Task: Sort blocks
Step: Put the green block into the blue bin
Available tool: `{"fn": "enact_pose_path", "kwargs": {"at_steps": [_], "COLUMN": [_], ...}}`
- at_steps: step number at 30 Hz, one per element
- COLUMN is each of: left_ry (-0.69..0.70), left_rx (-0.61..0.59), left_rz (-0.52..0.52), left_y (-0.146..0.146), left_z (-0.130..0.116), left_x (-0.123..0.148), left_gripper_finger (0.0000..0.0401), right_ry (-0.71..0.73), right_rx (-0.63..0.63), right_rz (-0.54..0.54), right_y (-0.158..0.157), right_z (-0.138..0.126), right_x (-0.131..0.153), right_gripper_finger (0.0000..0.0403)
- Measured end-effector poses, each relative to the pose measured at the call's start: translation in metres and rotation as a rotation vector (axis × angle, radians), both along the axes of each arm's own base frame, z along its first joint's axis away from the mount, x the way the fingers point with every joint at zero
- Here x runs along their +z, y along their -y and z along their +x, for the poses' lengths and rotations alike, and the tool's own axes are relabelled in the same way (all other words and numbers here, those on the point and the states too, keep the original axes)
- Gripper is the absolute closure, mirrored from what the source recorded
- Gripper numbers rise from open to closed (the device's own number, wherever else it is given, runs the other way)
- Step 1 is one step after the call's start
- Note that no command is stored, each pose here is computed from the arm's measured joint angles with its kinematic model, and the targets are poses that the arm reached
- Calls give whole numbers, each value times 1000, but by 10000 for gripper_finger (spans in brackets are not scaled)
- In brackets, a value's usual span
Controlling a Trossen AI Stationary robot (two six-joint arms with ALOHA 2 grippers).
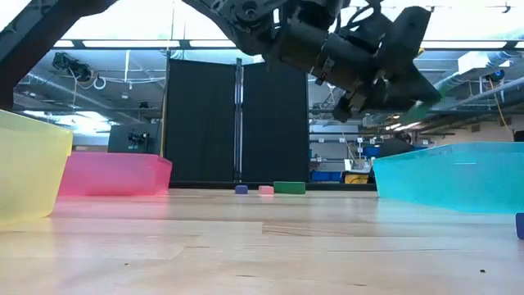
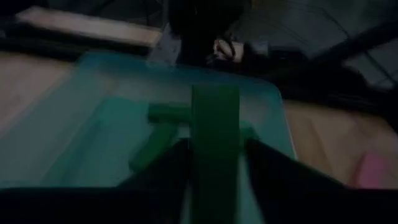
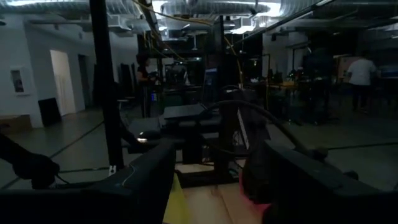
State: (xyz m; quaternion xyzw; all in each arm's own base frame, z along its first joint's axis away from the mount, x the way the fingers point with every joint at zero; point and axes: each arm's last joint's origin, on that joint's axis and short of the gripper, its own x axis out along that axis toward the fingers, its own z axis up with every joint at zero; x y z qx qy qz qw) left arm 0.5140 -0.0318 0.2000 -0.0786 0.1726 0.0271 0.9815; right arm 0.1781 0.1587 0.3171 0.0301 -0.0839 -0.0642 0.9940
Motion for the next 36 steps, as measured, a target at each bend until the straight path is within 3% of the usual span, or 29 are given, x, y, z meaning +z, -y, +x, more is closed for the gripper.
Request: {"fn": "enact_pose_path", "kwargs": {"at_steps": [4, 7, 10, 14, 18, 21, 24, 29, 36], "left_ry": [-1, -30, -39, -47, -247, -409, -505, -428, -460], "left_rx": [-29, -45, -53, -69, -86, -60, -33, -63, -52], "left_rz": [-1, -20, 1, 7, 57, 142, 172, 75, 118], "left_y": [3, 0, 0, 3, 4, 11, 17, 26, 41], "left_z": [-1, -2, -6, -23, -53, -74, -85, -80, -77], "left_x": [2, 1, 7, 20, 13, -1, -20, -32, -62], "left_gripper_finger": [101, 55, 61, 104, 146, 156, 148, 111, 56], "right_ry": [-1, -11, -29, -45, -49, -52, -55, -58, -62], "right_rx": [-1, -12, -28, -52, -60, -72, -78, -85, -93], "right_rz": [1, 2, 4, 6, 12, 8, 5, 3, 16], "right_y": [0, -2, -5, -9, -11, -11, -11, -11, -10], "right_z": [0, -2, -4, -8, -11, -11, -11, -11, -11], "right_x": [0, -1, -3, -5, -5, -6, -6, -6, -7], "right_gripper_finger": [154, 154, 154, 154, 154, 154, 154, 154, 154]}}
